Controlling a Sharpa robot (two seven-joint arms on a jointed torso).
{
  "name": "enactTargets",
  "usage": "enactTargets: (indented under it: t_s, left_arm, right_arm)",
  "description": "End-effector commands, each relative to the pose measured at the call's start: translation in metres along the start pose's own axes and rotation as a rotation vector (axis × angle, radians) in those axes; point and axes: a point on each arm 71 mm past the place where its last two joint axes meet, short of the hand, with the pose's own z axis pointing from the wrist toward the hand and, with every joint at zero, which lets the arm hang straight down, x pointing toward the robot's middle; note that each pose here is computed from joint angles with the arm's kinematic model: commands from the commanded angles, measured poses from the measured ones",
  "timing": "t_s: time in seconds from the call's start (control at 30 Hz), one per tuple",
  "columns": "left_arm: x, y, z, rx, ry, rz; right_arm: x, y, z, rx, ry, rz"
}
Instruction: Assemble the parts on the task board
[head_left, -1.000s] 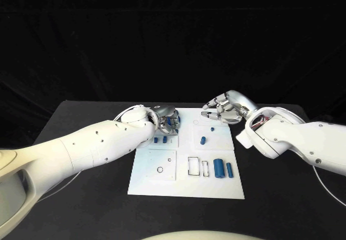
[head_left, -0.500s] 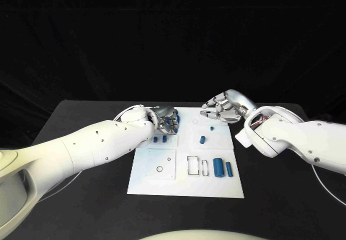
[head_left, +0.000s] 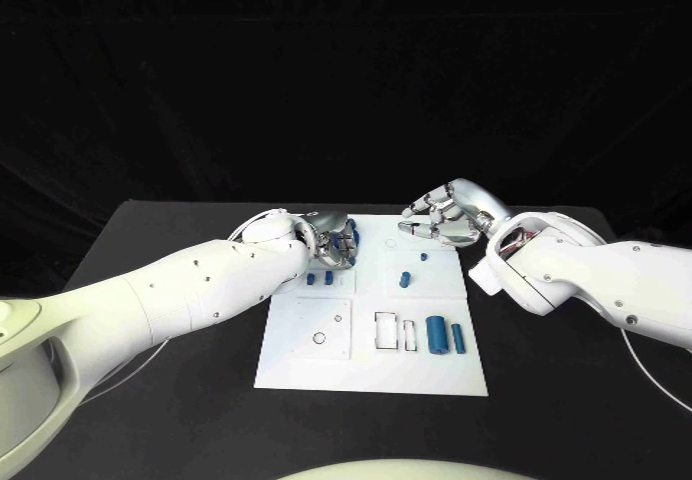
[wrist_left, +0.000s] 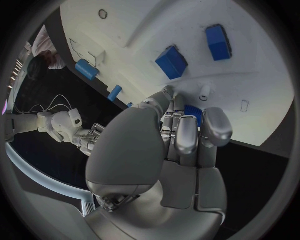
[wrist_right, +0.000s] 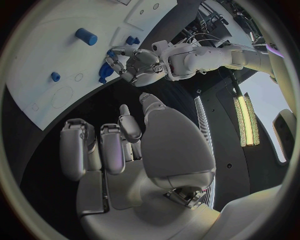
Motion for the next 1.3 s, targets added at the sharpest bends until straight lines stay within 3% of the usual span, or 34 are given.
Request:
enactTargets:
  t_s: [0.03,1.07,1.3]
  left_arm:
    - [0.0065,-0.0025,0.0003,0.012,0.039,-0.013]
    - [0.0091,-0.0047,0.0002,0.033,0.075,-0.036]
    - [0.0077,-0.0043,0.0001,0.04,0.058,-0.056]
  right_arm:
    - [0.0019,0.0016,-0.0001,-0.014,0.015,-0.01]
    - [0.0017,0.0015,-0.0006,-0.012,0.016,-0.01]
    - [0.0017,0.0015,-0.0006,-0.012,0.016,-0.009]
